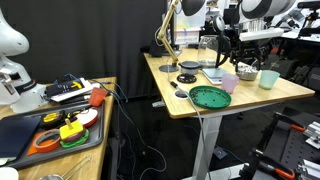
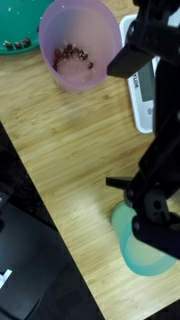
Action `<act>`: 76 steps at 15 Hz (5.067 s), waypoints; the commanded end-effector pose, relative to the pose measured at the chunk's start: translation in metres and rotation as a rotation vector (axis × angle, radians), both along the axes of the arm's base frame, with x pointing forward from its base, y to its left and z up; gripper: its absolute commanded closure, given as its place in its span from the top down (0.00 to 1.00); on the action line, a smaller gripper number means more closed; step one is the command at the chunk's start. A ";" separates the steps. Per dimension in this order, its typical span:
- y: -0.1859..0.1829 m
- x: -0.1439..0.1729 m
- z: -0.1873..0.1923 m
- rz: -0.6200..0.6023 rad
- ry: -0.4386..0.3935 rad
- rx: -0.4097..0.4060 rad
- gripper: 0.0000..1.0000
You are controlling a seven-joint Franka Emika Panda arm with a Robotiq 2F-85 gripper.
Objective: Move the cup to the left
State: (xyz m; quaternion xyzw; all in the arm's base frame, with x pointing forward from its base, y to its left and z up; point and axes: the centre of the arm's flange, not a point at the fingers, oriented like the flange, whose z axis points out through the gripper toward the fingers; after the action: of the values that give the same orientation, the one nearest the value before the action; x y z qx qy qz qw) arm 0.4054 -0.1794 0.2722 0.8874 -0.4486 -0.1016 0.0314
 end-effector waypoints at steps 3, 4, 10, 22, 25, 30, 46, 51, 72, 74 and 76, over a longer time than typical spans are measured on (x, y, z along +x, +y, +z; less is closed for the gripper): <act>0.015 0.004 -0.001 0.061 0.025 -0.016 1.00; 0.019 0.005 -0.003 0.079 0.029 -0.014 1.00; 0.036 0.007 -0.013 0.170 0.060 0.016 1.00; 0.016 0.036 -0.033 0.192 0.087 0.054 0.48; 0.013 0.039 -0.038 0.200 0.087 0.072 0.17; 0.012 0.040 -0.034 0.200 0.066 0.093 0.00; 0.065 0.032 0.006 0.302 -0.013 0.051 0.01; 0.087 0.051 0.047 0.293 -0.085 -0.015 0.01; 0.099 0.126 0.124 0.193 -0.191 -0.070 0.06; 0.098 0.129 0.128 0.188 -0.204 -0.071 0.01; 0.093 0.135 0.141 0.170 -0.230 -0.084 0.01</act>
State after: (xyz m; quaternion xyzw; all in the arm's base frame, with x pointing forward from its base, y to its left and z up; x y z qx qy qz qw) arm 0.5327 -0.0814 0.3986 0.9301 -0.3662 0.0067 0.0278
